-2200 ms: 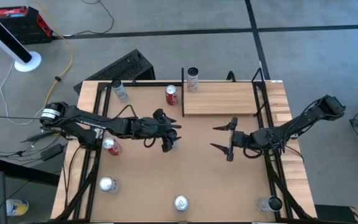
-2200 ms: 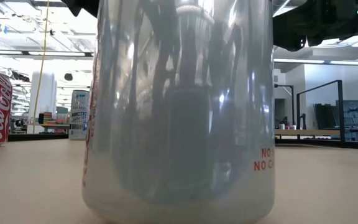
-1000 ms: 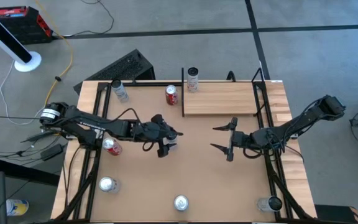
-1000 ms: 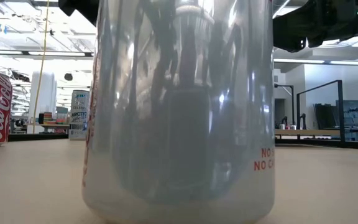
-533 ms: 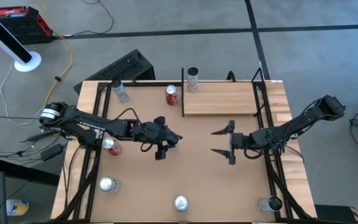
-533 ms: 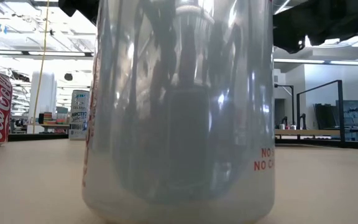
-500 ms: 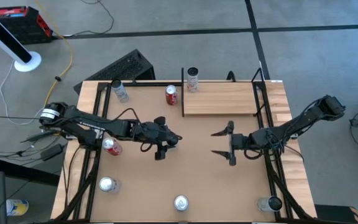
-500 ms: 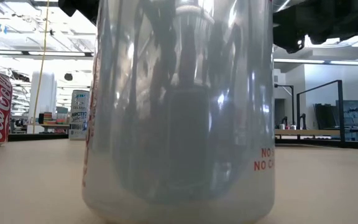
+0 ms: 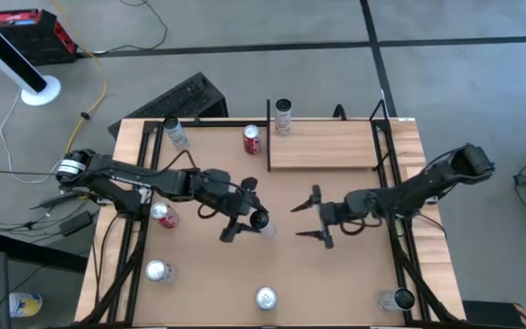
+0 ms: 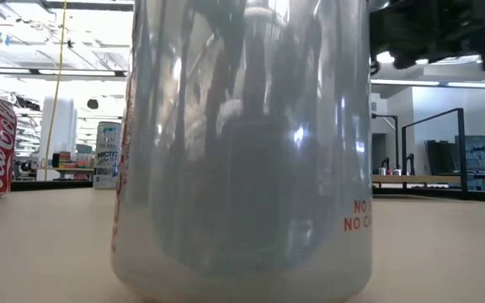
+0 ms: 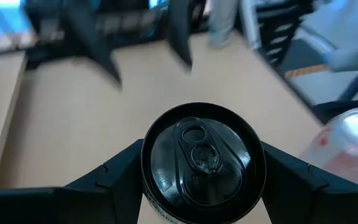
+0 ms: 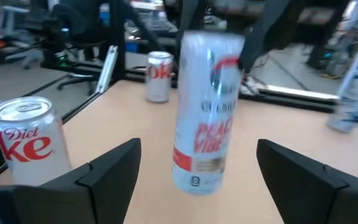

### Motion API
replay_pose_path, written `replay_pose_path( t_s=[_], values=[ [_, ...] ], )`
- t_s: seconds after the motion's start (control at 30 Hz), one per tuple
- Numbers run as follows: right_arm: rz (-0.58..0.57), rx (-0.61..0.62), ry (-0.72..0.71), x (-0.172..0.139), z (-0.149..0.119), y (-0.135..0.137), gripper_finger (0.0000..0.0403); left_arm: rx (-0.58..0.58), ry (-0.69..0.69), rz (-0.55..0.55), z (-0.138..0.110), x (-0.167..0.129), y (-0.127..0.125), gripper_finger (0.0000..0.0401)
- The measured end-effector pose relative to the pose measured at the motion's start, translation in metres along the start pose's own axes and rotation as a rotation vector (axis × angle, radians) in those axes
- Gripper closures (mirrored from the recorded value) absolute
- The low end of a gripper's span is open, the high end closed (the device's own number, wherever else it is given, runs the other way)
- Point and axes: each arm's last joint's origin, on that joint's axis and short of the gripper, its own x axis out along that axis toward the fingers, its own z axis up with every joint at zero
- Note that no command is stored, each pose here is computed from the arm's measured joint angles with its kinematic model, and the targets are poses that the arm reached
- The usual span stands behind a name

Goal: Place canned beverage on shelf
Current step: Put the white-pink soda can on the shelf align with the other white-pink soda can

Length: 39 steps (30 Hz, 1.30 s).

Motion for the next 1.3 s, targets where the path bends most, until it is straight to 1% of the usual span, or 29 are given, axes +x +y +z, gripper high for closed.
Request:
replay_pose_path(
  t_s=[0.07,0.17,0.27,0.37,0.5,0.63,0.77,1.03,1.1,1.23,1.3],
  values=[
    [0.036,0.0,0.01,0.011,-0.001,-0.001,0.0058,0.013,-0.021,-0.046,0.005,-0.001,-0.001,0.0166],
    [0.067,0.003,0.006,0.028,-0.002,-0.005,0.0058,0.015,-0.028,-0.086,0.008,-0.001,-0.002,0.0166],
    [0.092,0.017,0.026,0.043,-0.006,-0.009,0.0058,0.015,-0.03,-0.088,0.008,-0.002,-0.002,0.0166],
    [0.136,0.059,0.043,0.057,-0.009,-0.013,0.0058,0.017,-0.029,-0.089,0.008,-0.001,-0.003,0.0166],
    [0.25,0.113,0.077,0.077,-0.018,-0.017,0.0058,0.028,-0.031,-0.094,0.008,-0.001,-0.005,0.0166],
    [0.302,0.125,0.091,0.1,-0.023,-0.019,0.0058,0.023,-0.03,-0.106,0.008,-0.001,-0.005,0.0166],
    [0.356,0.128,0.096,0.116,-0.026,-0.017,0.0058,0.023,-0.032,-0.106,0.009,-0.001,-0.006,0.0166],
    [0.365,0.119,0.103,0.121,-0.026,-0.017,0.0064,0.039,-0.028,-0.111,0.009,0.0,-0.011,0.0166],
    [0.369,0.098,0.099,0.121,-0.026,-0.016,0.0078,0.046,-0.028,-0.107,0.009,0.0,-0.011,0.0166],
    [0.369,0.088,0.102,0.121,-0.026,-0.015,0.0125,0.045,-0.024,-0.107,0.008,0.0,-0.011,0.0166],
    [0.369,0.088,0.101,0.121,-0.026,-0.015,0.0129,0.038,-0.024,-0.107,0.008,0.0,-0.011,0.0166]
  ],
)
